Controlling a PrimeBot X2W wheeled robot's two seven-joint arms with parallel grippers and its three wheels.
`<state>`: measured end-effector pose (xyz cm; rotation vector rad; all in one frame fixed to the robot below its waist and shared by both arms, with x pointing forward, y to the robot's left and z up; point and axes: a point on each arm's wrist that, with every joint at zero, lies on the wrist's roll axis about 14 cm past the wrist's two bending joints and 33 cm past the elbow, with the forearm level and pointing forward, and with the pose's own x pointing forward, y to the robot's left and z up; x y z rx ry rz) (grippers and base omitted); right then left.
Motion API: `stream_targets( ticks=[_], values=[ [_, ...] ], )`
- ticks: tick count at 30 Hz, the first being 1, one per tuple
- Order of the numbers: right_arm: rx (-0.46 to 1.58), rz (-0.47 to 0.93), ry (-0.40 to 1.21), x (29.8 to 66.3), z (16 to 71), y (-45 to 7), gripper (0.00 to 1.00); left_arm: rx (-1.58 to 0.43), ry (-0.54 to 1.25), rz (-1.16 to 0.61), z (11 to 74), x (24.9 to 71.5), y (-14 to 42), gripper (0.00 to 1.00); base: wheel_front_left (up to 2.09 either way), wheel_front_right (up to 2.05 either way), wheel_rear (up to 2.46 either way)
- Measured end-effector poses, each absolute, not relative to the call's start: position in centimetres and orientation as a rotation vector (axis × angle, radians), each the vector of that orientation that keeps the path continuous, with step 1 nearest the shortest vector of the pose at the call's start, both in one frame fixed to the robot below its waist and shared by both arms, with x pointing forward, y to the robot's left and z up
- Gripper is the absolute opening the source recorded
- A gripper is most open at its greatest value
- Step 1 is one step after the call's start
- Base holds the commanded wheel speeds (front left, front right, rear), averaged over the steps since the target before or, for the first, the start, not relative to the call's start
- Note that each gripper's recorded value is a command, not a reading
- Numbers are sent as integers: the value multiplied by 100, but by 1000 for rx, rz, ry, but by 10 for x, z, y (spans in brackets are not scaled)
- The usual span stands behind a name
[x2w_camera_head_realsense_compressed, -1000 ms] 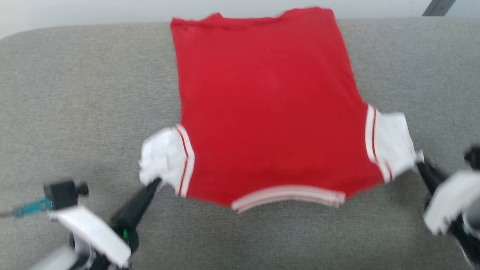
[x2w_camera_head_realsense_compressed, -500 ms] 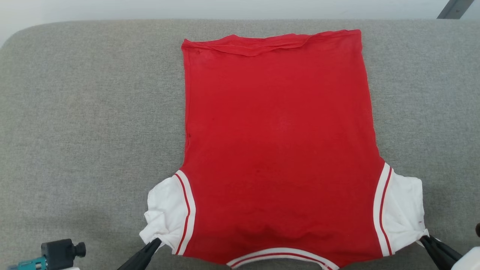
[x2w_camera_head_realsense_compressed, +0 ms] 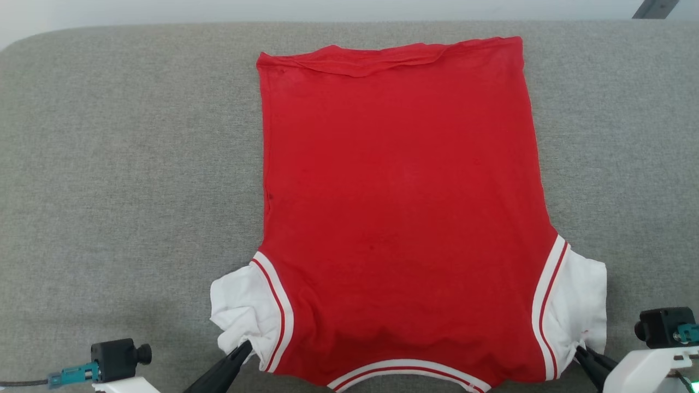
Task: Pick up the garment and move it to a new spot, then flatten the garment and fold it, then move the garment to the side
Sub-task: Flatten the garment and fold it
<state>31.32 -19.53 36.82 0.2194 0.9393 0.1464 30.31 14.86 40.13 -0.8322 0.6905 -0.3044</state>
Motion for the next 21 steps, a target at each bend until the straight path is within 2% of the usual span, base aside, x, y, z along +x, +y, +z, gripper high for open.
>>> stream_targets(
  ticks=[1,2,3,6,12,17,21],
  values=[
    [218,148,939,314,367,-195,26,-831,692,-304,400,304,148,0,0,0,0],
    [213,148,929,316,367,-195,53,-831,692,-305,400,305,148,0,0,0,0],
    [207,147,921,318,367,-195,100,-831,693,-307,400,305,147,0,0,0,0],
    [188,145,900,322,371,-198,100,-833,697,-310,399,305,146,0,0,0,0],
    [111,109,763,356,422,-227,100,-837,684,-327,403,307,141,0,0,0,0],
    [47,102,631,415,470,-239,100,-837,673,-357,408,312,135,0,0,0,0],
    [36,110,592,474,485,-231,100,-829,661,-389,412,321,130,0,0,0,0]
  ],
)
